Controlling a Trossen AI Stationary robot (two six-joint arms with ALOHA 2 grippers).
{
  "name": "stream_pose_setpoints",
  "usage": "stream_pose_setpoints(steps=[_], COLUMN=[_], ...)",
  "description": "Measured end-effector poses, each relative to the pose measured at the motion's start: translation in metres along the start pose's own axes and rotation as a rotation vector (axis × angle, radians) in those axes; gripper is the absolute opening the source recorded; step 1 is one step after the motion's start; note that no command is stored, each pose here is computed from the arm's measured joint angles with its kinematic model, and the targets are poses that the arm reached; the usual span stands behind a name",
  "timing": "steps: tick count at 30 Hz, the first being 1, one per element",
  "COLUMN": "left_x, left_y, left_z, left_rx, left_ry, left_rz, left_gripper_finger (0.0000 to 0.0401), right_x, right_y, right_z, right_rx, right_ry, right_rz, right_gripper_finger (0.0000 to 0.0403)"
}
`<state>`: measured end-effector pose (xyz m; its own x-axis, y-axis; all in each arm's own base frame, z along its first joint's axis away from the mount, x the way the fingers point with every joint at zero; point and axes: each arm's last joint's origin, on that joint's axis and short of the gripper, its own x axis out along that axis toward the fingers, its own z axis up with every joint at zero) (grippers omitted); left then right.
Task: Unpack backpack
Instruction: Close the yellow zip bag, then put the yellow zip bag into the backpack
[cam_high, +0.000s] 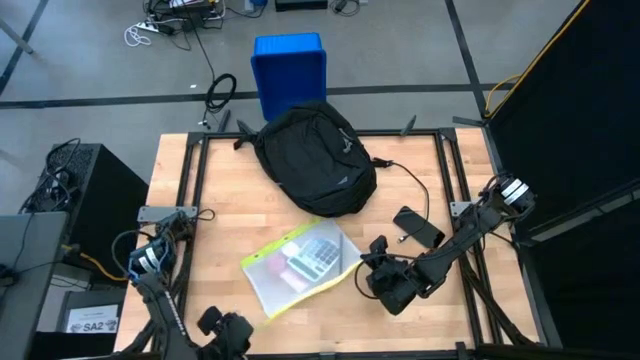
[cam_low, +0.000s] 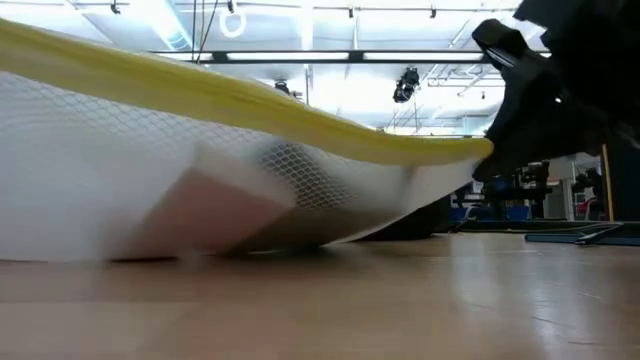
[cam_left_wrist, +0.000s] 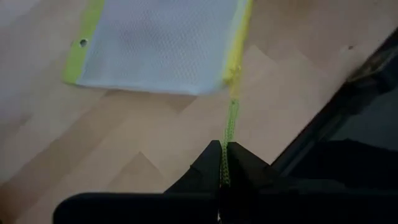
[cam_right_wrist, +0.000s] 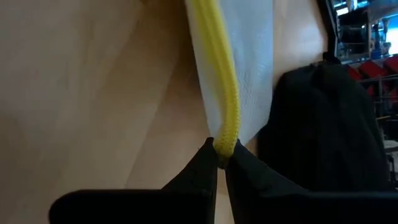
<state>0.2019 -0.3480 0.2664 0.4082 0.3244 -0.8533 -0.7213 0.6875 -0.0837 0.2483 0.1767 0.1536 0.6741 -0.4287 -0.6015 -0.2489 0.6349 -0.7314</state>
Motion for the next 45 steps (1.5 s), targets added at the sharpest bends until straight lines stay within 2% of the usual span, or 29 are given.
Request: stream_pose_setpoints(steps=[6, 13, 21, 26, 30, 34, 40, 45], left_x=[0.010, 0.025, 0.037, 0.040, 0.040, 0.040, 0.043, 0.046], left_y=[0.003, 0.009, 0.011, 0.009, 0.009, 0.010, 0.006, 0.002], left_z=[-0.008, -0.013, -0.018, -0.019, -0.020, -0.018, -0.008, 0.002], left_rx=[-0.008, 0.023, 0.028, 0.024, 0.022, 0.030, 0.031, 0.073], left_ry=[-0.020, -0.065, -0.075, -0.067, -0.065, -0.076, -0.265, -0.422], left_rz=[0.020, 0.062, 0.072, 0.059, 0.054, 0.068, -0.007, -0.047], left_gripper_finger=[0.0000, 0.0000, 0.0006, 0.0052, 0.0103, 0.0138, 0.0147, 0.0147], right_x=[0.000, 0.002, 0.003, 0.003, 0.002, 0.003, 0.004, -0.001], right_y=[-0.003, -0.003, 0.001, 0.002, 0.003, 0.004, 0.007, 0.012], right_z=[0.001, 0.001, 0.001, 0.001, 0.002, 0.001, 0.004, 0.008], right_rx=[0.022, 0.087, 0.126, 0.160, 0.199, 0.262, 0.287, 0.263], right_ry=[-0.007, -0.007, -0.009, -0.004, -0.004, -0.003, -0.051, -0.102], right_rz=[0.003, 0.081, 0.269, 0.317, 0.343, 0.354, 0.407, 0.501], right_gripper_finger=[0.0000, 0.0000, 0.0000, 0.0019, 0.0056, 0.0091, 0.0122, 0.0125])
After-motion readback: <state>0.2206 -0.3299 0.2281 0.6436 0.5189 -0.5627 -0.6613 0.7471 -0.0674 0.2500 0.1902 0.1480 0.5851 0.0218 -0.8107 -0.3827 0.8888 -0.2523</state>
